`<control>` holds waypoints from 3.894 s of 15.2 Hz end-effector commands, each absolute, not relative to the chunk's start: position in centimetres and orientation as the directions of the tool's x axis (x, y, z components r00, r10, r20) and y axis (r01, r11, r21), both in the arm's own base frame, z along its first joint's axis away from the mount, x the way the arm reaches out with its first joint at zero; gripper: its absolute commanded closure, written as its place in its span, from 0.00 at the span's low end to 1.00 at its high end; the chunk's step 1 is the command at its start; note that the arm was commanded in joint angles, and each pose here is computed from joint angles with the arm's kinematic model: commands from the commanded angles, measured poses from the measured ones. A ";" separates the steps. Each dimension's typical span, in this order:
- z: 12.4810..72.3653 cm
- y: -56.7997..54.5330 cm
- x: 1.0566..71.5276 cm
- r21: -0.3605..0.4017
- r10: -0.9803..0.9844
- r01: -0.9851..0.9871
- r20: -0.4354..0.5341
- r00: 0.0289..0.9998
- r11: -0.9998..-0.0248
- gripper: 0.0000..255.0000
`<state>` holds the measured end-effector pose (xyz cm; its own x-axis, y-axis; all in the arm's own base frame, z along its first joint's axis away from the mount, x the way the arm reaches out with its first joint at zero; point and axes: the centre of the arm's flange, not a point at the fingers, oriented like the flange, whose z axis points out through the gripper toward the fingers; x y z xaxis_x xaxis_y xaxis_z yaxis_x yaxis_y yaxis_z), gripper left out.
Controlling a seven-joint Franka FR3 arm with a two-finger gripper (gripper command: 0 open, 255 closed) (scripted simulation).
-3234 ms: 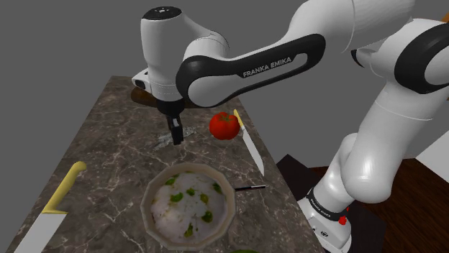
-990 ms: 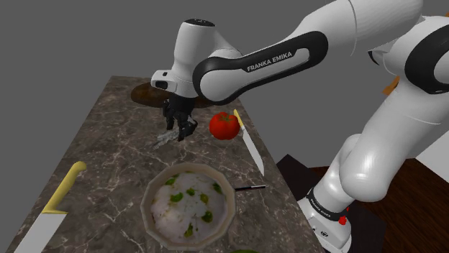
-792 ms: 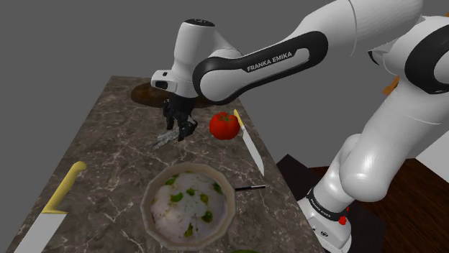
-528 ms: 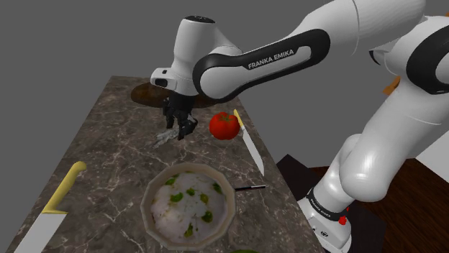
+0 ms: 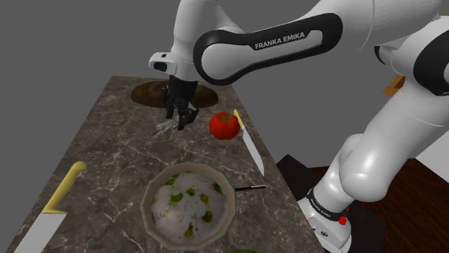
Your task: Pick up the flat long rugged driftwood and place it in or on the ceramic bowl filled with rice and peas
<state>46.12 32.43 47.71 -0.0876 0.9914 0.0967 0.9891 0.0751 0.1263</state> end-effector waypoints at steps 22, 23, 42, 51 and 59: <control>59.0 32.9 44.9 0.126 0.991 0.989 0.097 -0.088 0.075 1.00; 59.0 33.5 43.7 0.126 0.991 0.989 0.097 -0.088 0.075 1.00; 59.9 44.1 21.3 0.126 0.991 0.989 0.097 -0.088 0.075 1.00; 55.2 44.1 21.3 0.126 0.991 0.989 0.097 -0.088 0.075 1.00; 51.9 44.1 21.3 0.126 0.991 0.989 0.097 -0.088 0.075 1.00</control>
